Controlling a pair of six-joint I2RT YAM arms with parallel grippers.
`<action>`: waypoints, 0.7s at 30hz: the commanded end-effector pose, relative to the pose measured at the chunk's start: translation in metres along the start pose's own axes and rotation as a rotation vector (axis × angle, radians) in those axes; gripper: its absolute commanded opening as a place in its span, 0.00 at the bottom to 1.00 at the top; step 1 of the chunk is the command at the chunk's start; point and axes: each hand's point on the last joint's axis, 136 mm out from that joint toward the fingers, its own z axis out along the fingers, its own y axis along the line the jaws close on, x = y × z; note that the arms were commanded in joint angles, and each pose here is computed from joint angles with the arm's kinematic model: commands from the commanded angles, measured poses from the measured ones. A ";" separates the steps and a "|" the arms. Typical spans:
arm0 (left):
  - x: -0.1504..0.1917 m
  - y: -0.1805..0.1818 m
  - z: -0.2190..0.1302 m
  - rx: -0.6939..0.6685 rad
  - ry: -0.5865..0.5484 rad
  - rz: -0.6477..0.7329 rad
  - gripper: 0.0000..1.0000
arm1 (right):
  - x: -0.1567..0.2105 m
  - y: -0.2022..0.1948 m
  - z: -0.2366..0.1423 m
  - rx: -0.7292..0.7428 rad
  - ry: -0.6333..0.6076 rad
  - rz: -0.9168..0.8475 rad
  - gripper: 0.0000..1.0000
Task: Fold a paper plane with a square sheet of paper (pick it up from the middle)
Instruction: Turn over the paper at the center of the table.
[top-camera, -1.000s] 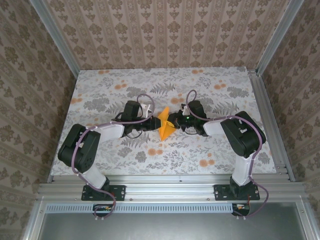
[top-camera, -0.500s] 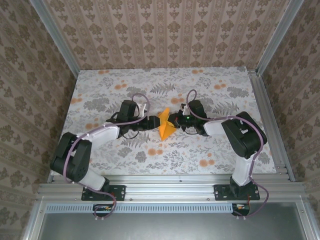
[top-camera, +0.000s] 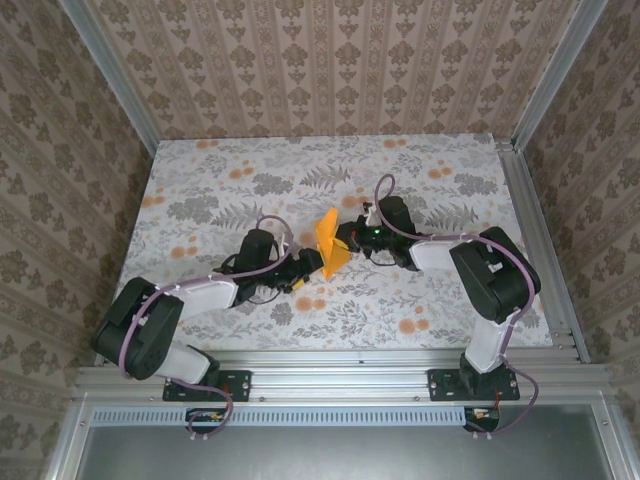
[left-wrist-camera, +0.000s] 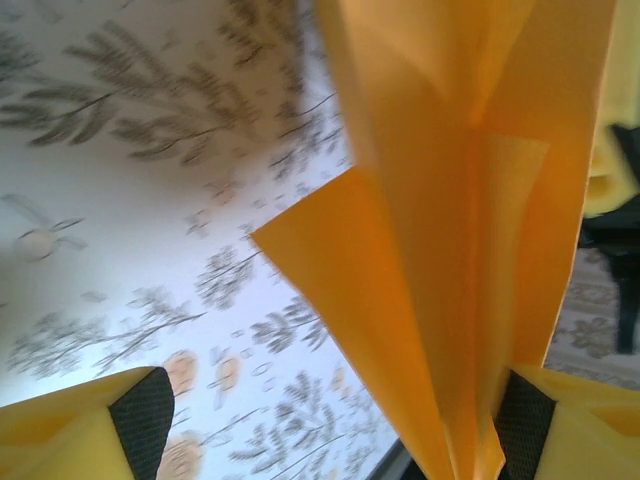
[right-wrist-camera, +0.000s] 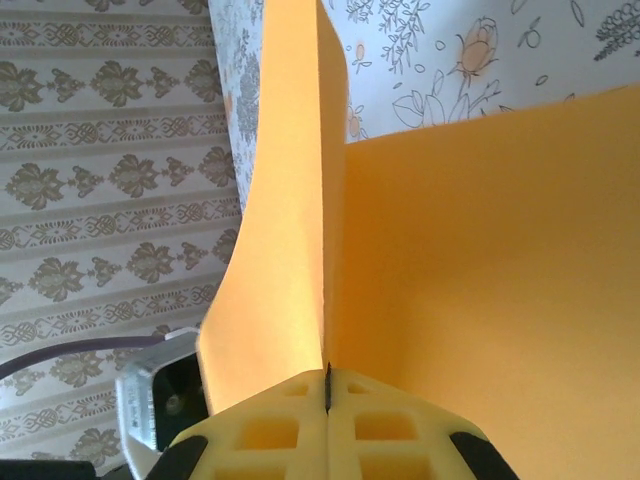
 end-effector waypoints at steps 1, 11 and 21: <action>-0.017 -0.028 -0.006 0.101 -0.088 -0.014 0.85 | -0.003 0.024 -0.004 -0.038 -0.007 -0.046 0.00; -0.019 -0.033 -0.004 0.114 -0.098 -0.011 0.84 | -0.001 0.021 -0.006 -0.018 -0.014 -0.048 0.00; -0.021 -0.027 -0.029 0.048 -0.174 -0.010 0.85 | -0.002 0.015 -0.008 0.001 -0.025 -0.049 0.00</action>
